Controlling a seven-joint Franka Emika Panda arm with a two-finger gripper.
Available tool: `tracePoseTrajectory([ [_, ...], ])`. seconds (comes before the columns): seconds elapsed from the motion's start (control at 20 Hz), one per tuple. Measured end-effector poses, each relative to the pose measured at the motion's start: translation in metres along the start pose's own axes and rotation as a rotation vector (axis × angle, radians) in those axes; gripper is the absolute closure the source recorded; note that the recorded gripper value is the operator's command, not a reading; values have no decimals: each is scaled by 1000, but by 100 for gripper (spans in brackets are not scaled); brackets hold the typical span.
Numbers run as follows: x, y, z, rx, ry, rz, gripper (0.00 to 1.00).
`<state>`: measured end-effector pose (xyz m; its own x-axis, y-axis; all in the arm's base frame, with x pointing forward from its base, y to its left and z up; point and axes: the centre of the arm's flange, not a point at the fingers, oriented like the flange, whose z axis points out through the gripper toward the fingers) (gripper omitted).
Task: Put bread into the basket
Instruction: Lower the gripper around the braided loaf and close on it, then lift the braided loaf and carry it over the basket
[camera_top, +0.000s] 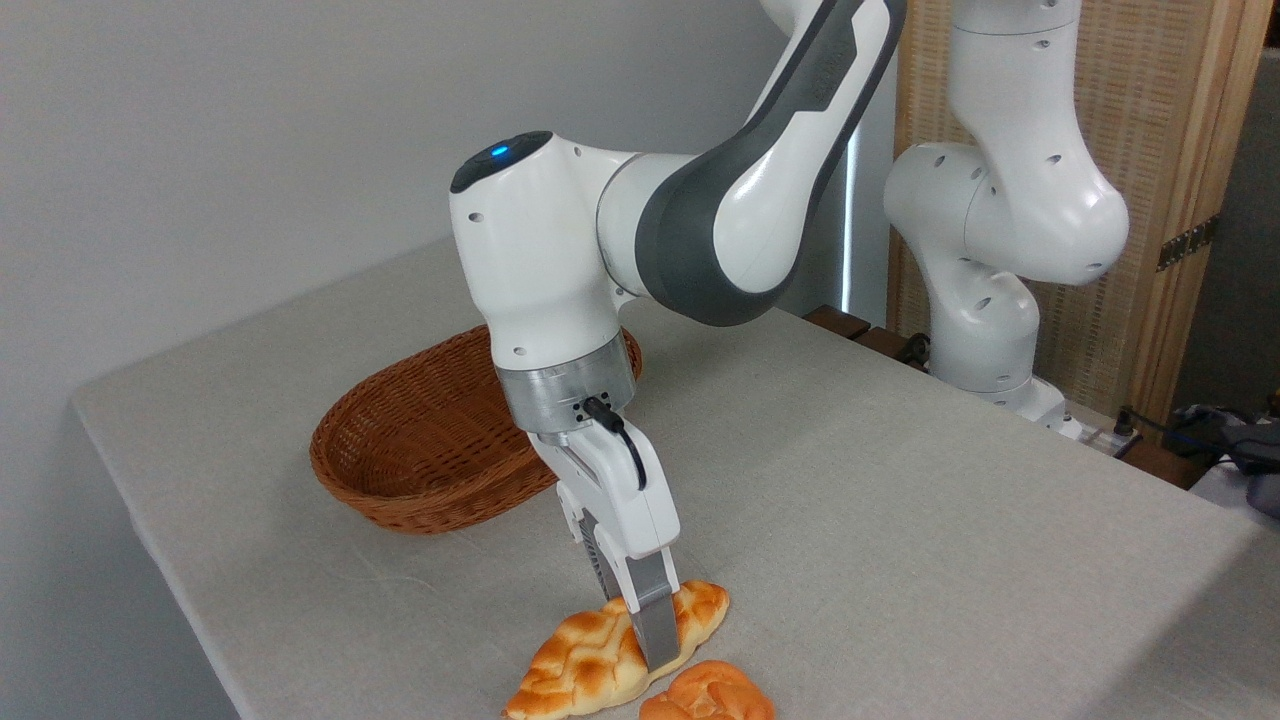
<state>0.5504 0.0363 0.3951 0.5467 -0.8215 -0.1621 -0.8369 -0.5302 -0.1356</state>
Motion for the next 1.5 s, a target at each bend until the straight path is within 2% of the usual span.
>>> tracePoseTrajectory([
  [0.25, 0, -2, -4, 4, 11, -14, 50],
  [0.5, 0, -6, -21, -19, 89, -86, 50],
  [0.75, -4, -12, -42, -29, 91, -134, 49],
  [0.95, -6, -11, -65, -116, 88, -175, 48],
  [1.1, 0, 2, -97, -146, 84, -228, 48],
  [1.2, 13, 18, -122, -144, 113, -250, 48],
  [1.35, 35, 45, -154, -158, 189, -257, 48],
  [1.5, 69, 78, -172, -163, 203, -278, 48],
])
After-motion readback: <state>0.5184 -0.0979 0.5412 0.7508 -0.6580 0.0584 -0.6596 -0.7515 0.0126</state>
